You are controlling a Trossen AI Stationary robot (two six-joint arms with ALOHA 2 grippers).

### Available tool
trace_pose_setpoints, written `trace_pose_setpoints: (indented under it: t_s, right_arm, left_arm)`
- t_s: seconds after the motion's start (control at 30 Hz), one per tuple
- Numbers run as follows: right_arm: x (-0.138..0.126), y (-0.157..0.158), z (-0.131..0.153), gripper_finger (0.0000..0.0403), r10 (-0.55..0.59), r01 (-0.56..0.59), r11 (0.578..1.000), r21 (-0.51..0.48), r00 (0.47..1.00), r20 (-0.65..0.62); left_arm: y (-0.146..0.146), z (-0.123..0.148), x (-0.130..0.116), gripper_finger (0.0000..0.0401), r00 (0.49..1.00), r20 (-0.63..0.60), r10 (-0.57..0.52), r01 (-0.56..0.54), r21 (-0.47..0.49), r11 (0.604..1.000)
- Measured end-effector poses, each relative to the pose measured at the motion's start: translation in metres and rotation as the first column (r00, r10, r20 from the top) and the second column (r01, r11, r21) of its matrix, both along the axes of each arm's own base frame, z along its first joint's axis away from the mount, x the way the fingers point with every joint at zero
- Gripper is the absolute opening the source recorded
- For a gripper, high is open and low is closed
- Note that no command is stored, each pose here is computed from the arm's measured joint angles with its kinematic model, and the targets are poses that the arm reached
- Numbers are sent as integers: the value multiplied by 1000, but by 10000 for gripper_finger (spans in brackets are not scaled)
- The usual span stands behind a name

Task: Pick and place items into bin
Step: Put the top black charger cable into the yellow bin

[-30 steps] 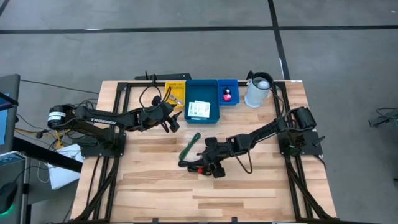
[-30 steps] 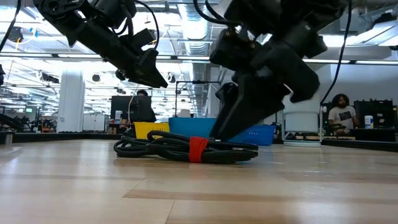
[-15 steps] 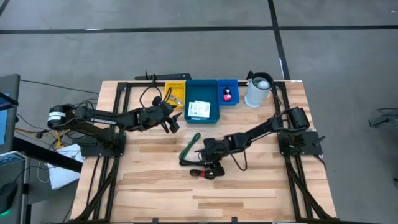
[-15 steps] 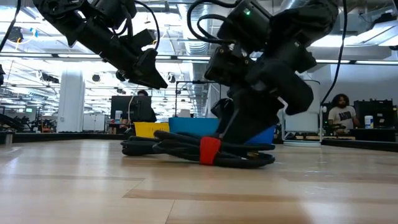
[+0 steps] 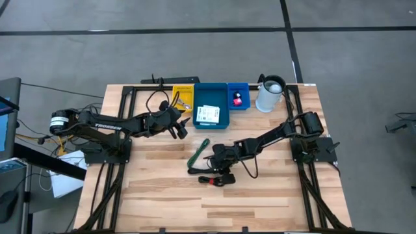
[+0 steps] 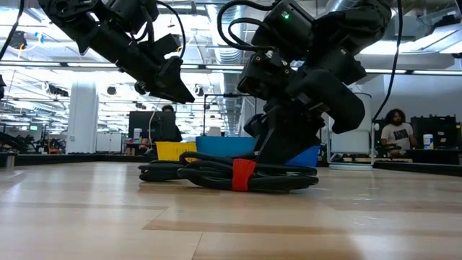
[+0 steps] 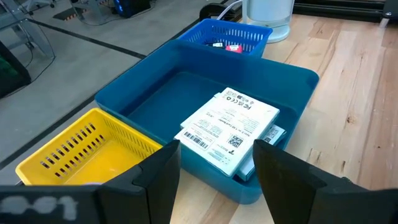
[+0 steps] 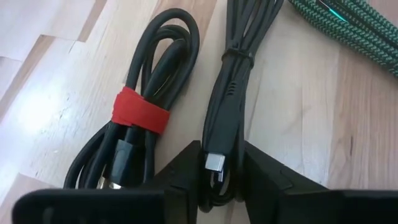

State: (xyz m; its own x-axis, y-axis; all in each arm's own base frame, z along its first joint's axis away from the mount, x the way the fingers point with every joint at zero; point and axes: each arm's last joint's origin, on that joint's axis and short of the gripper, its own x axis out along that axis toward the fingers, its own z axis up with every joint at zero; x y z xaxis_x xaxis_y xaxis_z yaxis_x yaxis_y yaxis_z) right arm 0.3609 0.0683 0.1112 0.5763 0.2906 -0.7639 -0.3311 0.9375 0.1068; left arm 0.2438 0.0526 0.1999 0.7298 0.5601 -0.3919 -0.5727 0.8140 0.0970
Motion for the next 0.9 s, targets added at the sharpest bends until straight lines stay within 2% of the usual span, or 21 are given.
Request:
trace_pose_setpoints:
  t_s: [0.27,0.57,0.67,0.77,0.9]
  right_arm:
    - [-3,-1,7,81,19,-19,1000,-24,1000,-2]
    - [-15,-6,44,80,-4,9,991,-130,999,43]
    - [-21,-8,56,80,-38,47,984,-174,998,51]
    - [-25,-11,70,80,-59,75,976,-206,995,83]
    - [-31,-12,86,80,-46,74,969,-234,991,124]
  left_arm:
    - [0,0,0,193,1000,0,0,0,0,1000]
    - [0,0,0,193,1000,1,1,-1,-2,1000]
    - [0,0,0,193,1000,27,15,-14,-37,999]
    - [-2,0,2,193,998,37,-54,56,-62,997]
    - [-6,4,6,193,971,82,-224,230,-79,970]
